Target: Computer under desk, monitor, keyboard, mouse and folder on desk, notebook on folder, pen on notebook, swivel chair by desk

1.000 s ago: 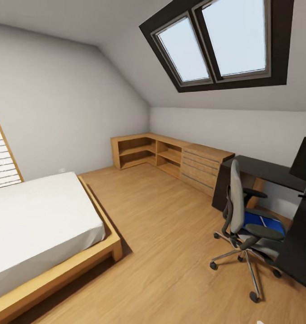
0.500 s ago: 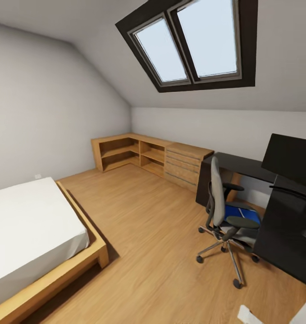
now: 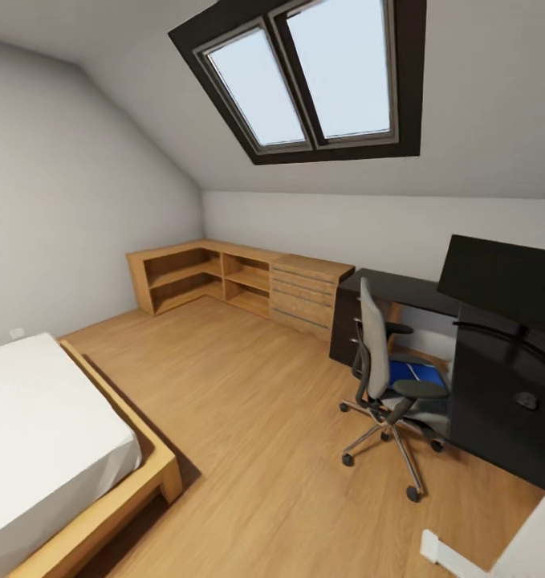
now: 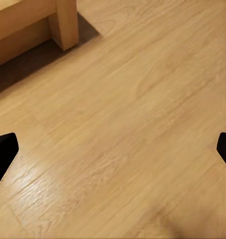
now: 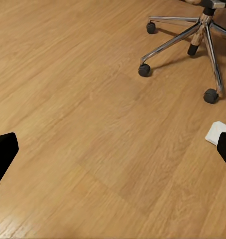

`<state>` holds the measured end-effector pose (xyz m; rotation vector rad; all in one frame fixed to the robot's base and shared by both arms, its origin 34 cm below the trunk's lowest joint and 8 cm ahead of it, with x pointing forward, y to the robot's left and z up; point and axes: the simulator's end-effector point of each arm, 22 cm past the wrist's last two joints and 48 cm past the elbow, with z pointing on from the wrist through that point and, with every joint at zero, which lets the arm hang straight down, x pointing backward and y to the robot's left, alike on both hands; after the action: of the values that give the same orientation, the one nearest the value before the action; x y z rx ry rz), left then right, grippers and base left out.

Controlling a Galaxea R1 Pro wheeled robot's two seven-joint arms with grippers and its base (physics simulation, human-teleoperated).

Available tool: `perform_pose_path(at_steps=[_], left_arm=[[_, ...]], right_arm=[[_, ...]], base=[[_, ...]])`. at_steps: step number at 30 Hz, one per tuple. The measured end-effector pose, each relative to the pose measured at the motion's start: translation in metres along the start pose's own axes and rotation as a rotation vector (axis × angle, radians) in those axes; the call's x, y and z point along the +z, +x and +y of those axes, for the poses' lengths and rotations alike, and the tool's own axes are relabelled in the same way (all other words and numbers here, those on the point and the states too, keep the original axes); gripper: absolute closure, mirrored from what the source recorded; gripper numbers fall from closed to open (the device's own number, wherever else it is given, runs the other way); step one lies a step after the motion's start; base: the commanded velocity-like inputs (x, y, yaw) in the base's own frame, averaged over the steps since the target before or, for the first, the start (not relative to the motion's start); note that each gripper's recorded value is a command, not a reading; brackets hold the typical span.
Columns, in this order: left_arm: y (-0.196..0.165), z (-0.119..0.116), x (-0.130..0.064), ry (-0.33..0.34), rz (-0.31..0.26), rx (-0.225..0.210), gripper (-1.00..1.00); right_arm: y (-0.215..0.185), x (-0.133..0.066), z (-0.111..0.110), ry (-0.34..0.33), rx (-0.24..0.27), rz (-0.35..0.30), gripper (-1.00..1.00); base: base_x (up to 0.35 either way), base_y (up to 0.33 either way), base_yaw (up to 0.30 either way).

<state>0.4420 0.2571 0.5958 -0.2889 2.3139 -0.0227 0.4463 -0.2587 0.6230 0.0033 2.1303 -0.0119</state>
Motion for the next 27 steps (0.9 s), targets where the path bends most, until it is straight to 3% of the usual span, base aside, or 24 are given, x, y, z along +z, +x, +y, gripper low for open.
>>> perform_pose_path(at_steps=[4,13,27], left_arm=[[-0.0006,0.0013,0.0002,-0.003,-0.001,-0.002,-1.00],[-0.0009,0.0016,0.0004,-0.003,-0.002,-0.001,-1.00],[0.0001,-0.0008,0.0001,0.003,0.001,0.003,-1.00]], right_arm=[[0.0002,0.0000,0.0002,-0.001,0.000,0.000,-1.00],[0.0000,0.0001,0.0002,-0.001,0.000,0.000,-1.00],[-0.0001,0.0000,0.0003,-0.001,0.000,0.000,-1.00]], base=[[0.107,0.257,-0.270],[0.026,0.054,-0.270],[0.242,0.137,-0.270]])
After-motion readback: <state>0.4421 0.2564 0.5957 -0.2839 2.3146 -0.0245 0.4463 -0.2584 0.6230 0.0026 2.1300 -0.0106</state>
